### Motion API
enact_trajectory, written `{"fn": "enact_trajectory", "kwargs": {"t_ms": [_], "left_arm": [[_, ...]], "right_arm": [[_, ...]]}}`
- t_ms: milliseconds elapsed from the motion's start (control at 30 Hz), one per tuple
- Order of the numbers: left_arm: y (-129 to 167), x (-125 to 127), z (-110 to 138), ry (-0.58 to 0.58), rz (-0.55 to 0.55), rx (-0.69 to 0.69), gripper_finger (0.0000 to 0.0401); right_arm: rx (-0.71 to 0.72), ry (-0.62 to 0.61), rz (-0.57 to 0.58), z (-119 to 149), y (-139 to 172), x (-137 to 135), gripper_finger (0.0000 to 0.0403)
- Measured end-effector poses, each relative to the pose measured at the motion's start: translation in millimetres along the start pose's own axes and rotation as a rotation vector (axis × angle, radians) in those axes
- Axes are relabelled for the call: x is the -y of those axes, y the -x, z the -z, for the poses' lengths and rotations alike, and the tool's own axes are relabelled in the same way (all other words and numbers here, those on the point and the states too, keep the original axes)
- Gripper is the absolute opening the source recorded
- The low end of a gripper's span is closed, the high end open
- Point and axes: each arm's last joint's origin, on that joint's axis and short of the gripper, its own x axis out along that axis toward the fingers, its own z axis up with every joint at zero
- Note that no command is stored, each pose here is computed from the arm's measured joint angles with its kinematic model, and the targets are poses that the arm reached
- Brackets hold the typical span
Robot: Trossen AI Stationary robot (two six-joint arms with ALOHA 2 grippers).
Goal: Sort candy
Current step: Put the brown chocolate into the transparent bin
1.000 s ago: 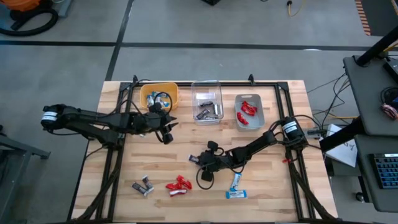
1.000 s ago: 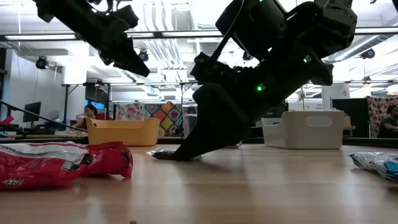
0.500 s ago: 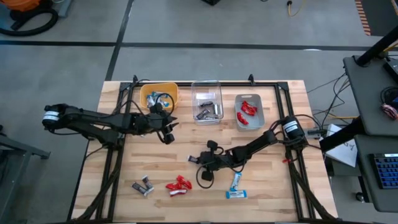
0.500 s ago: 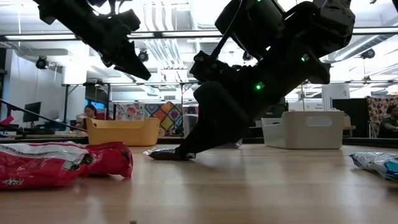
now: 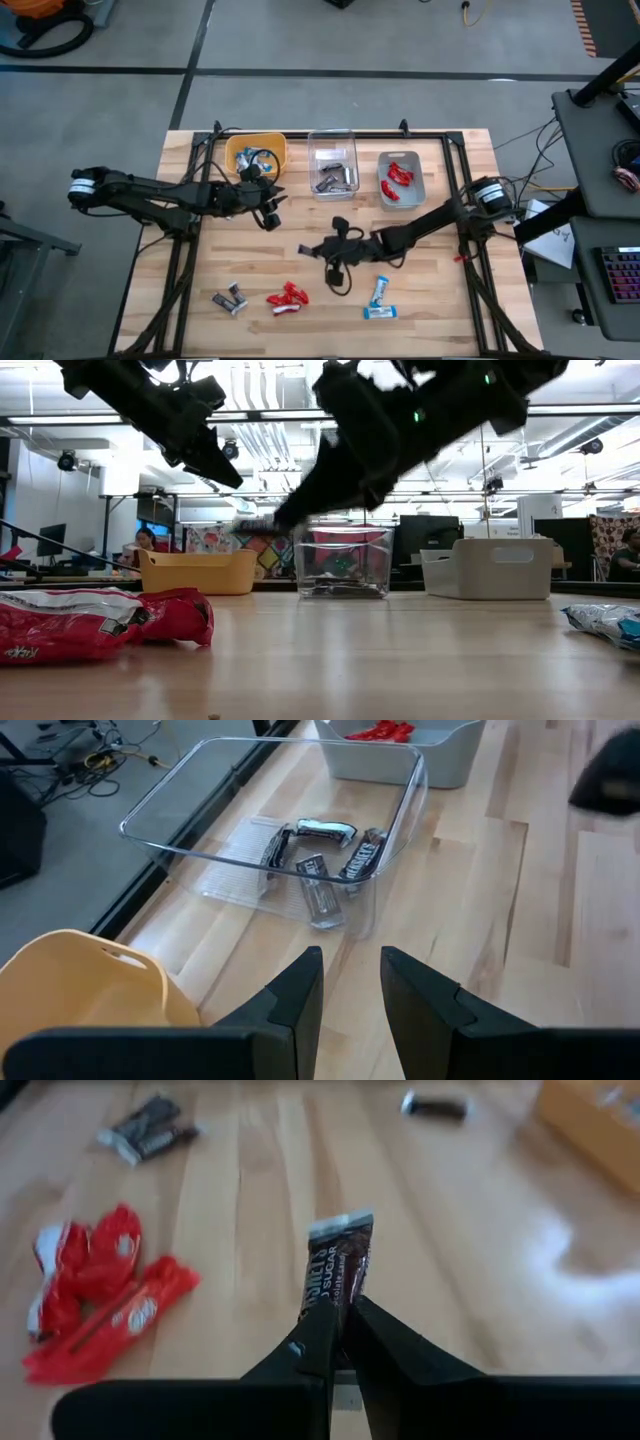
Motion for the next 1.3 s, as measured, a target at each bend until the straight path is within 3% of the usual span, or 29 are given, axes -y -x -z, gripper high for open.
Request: {"fn": "enact_trajectory", "kwargs": {"t_ms": [167, 333, 500, 700, 867, 1000, 1200, 1300], "left_arm": [[2, -1, -1, 0.002, 0.002, 0.008, 0.0088], [9, -4, -4, 0.004, 0.006, 0.037, 0.0088], [14, -6, -5, 0.010, 0.010, 0.051, 0.0088], [15, -4, -3, -0.012, 0.057, 0.027, 0.0088], [10, 8, 4, -0.081, 0.276, 0.008, 0.0088], [-3, 23, 16, -0.151, 0.446, 0.067, 0.0083], [-29, 41, 32, -0.267, 0.470, 0.155, 0.0057], [-42, 47, 36, -0.299, 0.467, 0.189, 0.0027]], "right_arm": [[0.070, 0.044, 0.077, -31, 18, 29, 0.0026], [0.052, 0.051, 0.185, -57, 41, 81, 0.0026], [-0.021, 0.029, 0.068, -58, 52, 117, 0.0026], [-0.054, 0.073, 0.036, -45, 51, 108, 0.0026], [-0.081, 0.022, -0.011, -33, 53, 88, 0.0026], [-0.114, -0.032, -0.027, -8, 49, 69, 0.0027], [-0.049, -0.161, 0.042, 35, 32, 52, 0.0027], [-0.056, -0.163, 0.090, 53, 18, 47, 0.0027]]}}
